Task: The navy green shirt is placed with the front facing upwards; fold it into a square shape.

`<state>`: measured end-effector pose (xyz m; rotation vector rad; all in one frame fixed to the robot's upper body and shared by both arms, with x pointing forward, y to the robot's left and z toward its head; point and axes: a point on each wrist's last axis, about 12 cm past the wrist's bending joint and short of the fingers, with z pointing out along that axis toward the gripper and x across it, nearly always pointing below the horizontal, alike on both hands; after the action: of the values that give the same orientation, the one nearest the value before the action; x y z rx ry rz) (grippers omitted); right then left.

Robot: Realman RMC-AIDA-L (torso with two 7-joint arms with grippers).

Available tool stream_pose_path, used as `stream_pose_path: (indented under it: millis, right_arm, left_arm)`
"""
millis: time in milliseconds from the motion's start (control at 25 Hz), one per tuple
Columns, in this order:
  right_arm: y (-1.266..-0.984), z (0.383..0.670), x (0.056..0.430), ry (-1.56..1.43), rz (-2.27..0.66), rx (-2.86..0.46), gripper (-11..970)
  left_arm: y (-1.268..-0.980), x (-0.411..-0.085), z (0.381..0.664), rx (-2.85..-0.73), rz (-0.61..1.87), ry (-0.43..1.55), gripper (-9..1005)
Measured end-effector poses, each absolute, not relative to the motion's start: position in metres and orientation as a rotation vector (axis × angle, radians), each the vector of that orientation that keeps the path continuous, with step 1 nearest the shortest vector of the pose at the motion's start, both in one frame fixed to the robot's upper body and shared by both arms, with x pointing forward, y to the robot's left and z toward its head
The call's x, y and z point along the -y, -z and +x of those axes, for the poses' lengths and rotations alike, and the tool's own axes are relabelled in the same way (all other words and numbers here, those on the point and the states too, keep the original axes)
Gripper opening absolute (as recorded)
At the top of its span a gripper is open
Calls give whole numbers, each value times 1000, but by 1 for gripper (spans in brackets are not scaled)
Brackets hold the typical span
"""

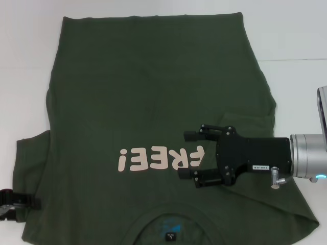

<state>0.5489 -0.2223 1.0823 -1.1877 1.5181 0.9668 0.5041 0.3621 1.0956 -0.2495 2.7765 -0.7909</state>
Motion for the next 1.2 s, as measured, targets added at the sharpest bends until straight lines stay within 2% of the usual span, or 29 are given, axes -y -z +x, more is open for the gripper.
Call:
stream_pose_path:
  millis: [280, 520, 680, 920, 1040, 1200]
  right_arm:
    - [-1082, 548, 223, -971, -1185, -1520, 900]
    - [-1082, 548, 223, -973, -1184, -1521, 899]
    - [-1082, 548, 223, -973, -1184, -1521, 899]
    - [-1082, 548, 223, -974, -1184, -1521, 900]
    - [-1082, 548, 222, -974, -1184, -1520, 900]
    - [-1082, 548, 222, -974, -1181, -1520, 900]
  left_arm:
    - [-1095, -359, 506, -2775, -226, 786, 714]
    - [-1097, -357, 509, -2777, -197, 767, 569]
    - [-1098, -356, 511, -2774, -186, 758, 337]
    - [-1098, -355, 513, -2785, -162, 733, 119]
    - [-1098, -355, 514, -2786, -159, 724, 82]
    - [-1098, -355, 514, -2782, -158, 716, 86]
